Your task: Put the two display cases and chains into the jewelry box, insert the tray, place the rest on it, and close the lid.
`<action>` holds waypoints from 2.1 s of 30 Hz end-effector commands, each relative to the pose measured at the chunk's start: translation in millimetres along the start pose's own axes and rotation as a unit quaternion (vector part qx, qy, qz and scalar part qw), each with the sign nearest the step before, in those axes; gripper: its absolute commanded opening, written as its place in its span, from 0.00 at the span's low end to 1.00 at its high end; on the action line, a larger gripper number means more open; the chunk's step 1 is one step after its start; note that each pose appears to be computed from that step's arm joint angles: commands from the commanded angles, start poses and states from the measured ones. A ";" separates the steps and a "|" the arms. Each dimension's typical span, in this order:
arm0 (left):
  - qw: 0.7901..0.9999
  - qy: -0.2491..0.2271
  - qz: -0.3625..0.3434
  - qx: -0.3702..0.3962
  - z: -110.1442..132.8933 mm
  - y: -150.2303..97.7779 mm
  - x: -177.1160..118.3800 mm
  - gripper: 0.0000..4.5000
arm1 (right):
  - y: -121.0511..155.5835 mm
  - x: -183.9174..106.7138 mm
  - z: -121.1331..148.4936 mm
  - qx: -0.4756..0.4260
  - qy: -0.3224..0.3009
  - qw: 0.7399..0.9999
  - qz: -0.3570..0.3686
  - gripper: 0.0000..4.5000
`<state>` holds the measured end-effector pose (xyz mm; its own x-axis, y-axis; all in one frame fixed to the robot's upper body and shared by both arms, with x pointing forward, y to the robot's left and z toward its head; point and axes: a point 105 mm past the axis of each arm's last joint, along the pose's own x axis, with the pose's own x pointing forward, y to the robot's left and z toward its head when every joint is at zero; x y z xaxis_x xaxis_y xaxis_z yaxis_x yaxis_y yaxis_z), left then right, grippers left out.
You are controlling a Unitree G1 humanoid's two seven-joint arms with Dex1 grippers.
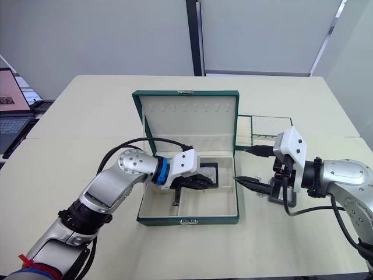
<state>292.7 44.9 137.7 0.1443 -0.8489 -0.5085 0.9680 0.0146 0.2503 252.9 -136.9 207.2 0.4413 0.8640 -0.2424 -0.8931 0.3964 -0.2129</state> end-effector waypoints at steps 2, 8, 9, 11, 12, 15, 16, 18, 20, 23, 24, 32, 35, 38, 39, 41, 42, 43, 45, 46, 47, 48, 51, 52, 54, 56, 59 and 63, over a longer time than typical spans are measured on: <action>1.000 -0.014 0.006 0.027 11.5 4.2 0.0 0.00 | 2.1 -2.8 10.8 -0.020 -0.013 1.000 -0.001 1.00; 1.000 -0.006 0.002 0.025 5.4 2.2 0.7 0.00 | 2.3 -2.8 10.6 -0.020 -0.013 1.000 -0.002 1.00; 1.000 -0.005 0.002 0.024 4.9 2.0 0.7 0.00 | 2.3 -2.7 10.5 -0.020 -0.013 1.000 -0.002 1.00; 1.000 -0.003 0.001 0.023 3.9 2.3 0.6 0.00 | 2.0 -2.2 10.5 -0.020 -0.014 1.000 -0.002 1.00; 1.000 -0.002 0.002 0.024 3.2 2.8 0.4 0.00 | 1.8 -2.0 10.7 -0.020 -0.014 1.000 -0.002 1.00; 1.000 -0.001 0.006 0.028 2.2 4.6 0.0 0.00 | 1.5 -1.7 10.8 -0.021 -0.014 1.000 -0.002 1.00; 1.000 -0.002 0.007 0.027 2.2 5.1 0.1 0.00 | 1.4 -1.6 10.8 -0.021 -0.015 1.000 -0.002 1.00; 0.999 -0.002 0.008 0.032 2.2 5.4 0.5 0.00 | 1.3 -1.7 10.8 -0.021 -0.015 1.000 -0.003 1.00; 0.999 -0.001 0.007 0.035 1.4 5.2 1.1 0.00 | 1.1 -1.8 10.9 -0.022 -0.015 1.000 -0.003 1.00; 1.000 -0.003 0.005 0.027 1.3 4.1 2.1 0.00 | 0.9 -2.1 11.2 -0.022 -0.015 1.000 -0.004 1.00; 1.000 -0.003 0.004 0.027 1.4 4.0 2.2 0.00 | 0.9 -2.2 11.2 -0.022 -0.014 1.000 -0.004 1.00; 1.000 -0.001 0.002 0.027 0.3 3.1 2.4 0.00 | 0.9 -2.2 11.1 -0.021 -0.015 1.000 -0.005 1.00; 1.000 -0.004 0.004 0.024 0.9 3.2 2.0 0.14 | 1.0 -2.2 11.1 -0.021 -0.015 1.000 -0.004 1.00; 1.000 -0.012 0.000 0.019 4.5 1.2 0.6 0.32 | 1.2 -2.3 11.2 -0.022 -0.015 1.000 -0.002 1.00; 1.000 -0.015 -0.002 0.019 6.0 0.5 0.2 0.39 | 1.2 -2.3 11.4 -0.022 -0.015 1.000 -0.002 1.00; 1.000 -0.019 -0.005 0.019 8.6 -1.1 -0.7 0.53 | 0.9 -2.5 12.1 -0.022 -0.015 1.000 -0.001 1.00; 1.000 -0.021 -0.005 0.019 9.7 -1.4 -1.0 0.60 | 0.8 -2.5 12.4 -0.023 -0.016 1.000 0.000 1.00; 1.000 -0.023 -0.005 0.018 10.8 -1.6 -1.4 0.66 | 0.6 -2.5 12.6 -0.023 -0.016 1.000 0.000 1.00; 0.999 -0.029 -0.008 0.012 13.6 -2.5 -2.9 0.80 | 0.4 -2.6 13.3 -0.024 -0.016 1.000 0.001 1.00; 0.999 -0.032 -0.011 0.009 14.9 -3.2 -3.8 0.86 | 0.4 -2.6 13.8 -0.025 -0.017 1.000 0.002 1.00; 0.999 -0.036 -0.013 0.006 16.5 -3.8 -5.1 0.93 | 0.5 -2.8 14.4 -0.025 -0.018 1.000 0.003 1.00; 0.999 -0.041 -0.017 0.004 18.6 -4.6 -6.5 1.00 | 0.8 -2.9 15.1 -0.025 -0.019 1.000 0.004 1.00; 0.998 -0.056 -0.030 -0.001 24.7 -8.0 -14.0 1.00 | 1.8 -4.1 16.7 -0.024 -0.024 0.999 0.008 1.00; 0.998 -0.060 -0.036 0.001 26.0 -9.8 -17.0 1.00 | 2.1 -4.6 17.3 -0.023 -0.026 0.999 0.009 1.00; 0.997 -0.064 -0.042 -0.005 27.4 -12.4 -24.8 1.00 | 1.8 -6.6 18.8 -0.019 -0.032 0.999 0.007 1.00; 0.996 -0.074 -0.035 -0.019 30.1 -11.6 -39.2 1.00 | -1.1 -12.2 19.4 -0.012 -0.038 0.999 -0.002 1.00; 0.995 -0.096 -0.026 -0.033 40.9 -14.2 -63.2 1.00 | -7.6 -23.6 15.7 0.003 -0.039 0.999 -0.027 1.00; 0.988 -0.137 0.006 -0.065 56.4 -16.4 -90.3 1.00 | -17.2 -41.9 4.2 0.030 -0.038 0.996 -0.071 1.00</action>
<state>259.8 85.8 208.6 0.0916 -0.9456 -0.3121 0.9906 0.0545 0.1256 250.2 -166.8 217.1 0.5169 0.8397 -0.1664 -0.8544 0.4942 -0.1607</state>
